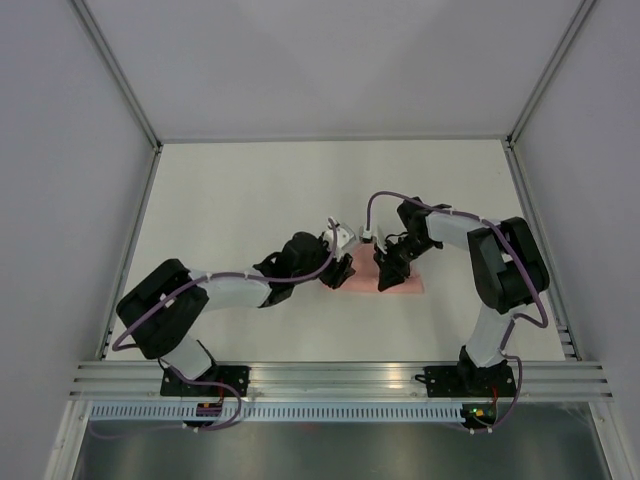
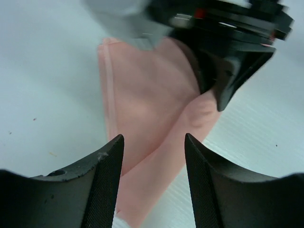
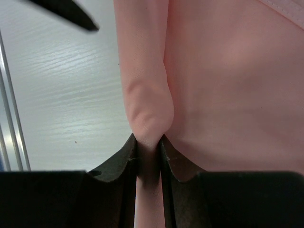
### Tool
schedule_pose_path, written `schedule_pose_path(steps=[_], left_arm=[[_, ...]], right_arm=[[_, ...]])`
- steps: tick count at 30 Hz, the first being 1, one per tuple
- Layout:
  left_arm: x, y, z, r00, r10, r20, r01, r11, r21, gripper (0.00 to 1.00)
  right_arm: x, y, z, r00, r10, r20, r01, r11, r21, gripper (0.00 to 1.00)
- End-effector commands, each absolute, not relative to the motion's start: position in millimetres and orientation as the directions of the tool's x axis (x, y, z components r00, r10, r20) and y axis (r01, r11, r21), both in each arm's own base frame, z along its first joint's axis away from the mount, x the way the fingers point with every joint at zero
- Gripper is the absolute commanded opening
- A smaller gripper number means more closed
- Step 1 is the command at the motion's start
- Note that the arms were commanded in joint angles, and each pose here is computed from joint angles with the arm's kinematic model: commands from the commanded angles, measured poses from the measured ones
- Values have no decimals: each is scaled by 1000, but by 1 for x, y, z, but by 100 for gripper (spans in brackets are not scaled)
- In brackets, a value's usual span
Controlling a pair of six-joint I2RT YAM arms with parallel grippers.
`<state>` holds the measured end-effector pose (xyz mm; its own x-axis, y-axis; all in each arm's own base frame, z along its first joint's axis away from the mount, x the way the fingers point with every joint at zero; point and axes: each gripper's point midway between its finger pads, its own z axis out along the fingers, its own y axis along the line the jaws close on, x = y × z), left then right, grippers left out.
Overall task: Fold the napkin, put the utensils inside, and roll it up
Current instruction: Roll the napkin at the center of the board.
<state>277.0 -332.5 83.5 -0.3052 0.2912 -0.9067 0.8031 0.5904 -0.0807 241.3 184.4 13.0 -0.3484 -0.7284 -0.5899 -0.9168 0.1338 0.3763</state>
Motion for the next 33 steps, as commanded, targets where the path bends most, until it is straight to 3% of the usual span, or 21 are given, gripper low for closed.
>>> schedule_pose_path(steps=[1,9,22,25,33], left_arm=[[271,-344,100,-59,374,-926,808,563,176,60],[250,-371,75,161,529,-833,788,439,431,64],[236,-398,32,262,622,-738,801,286,526,71],[225,-398,16,237,647,-724,846,229,482,64],[198,-402,-17,132,705,-697,940,134,315,21]], right_arm=[[213,162,-30,-380,-816,-436,-860,138,492,7],[222,162,-35,-431,-810,-396,-808,152,569,7],[228,161,-37,-462,-810,-362,-774,168,611,8],[229,161,-37,-464,-808,-363,-774,171,610,8],[235,162,-38,-474,-803,-361,-776,187,602,8]])
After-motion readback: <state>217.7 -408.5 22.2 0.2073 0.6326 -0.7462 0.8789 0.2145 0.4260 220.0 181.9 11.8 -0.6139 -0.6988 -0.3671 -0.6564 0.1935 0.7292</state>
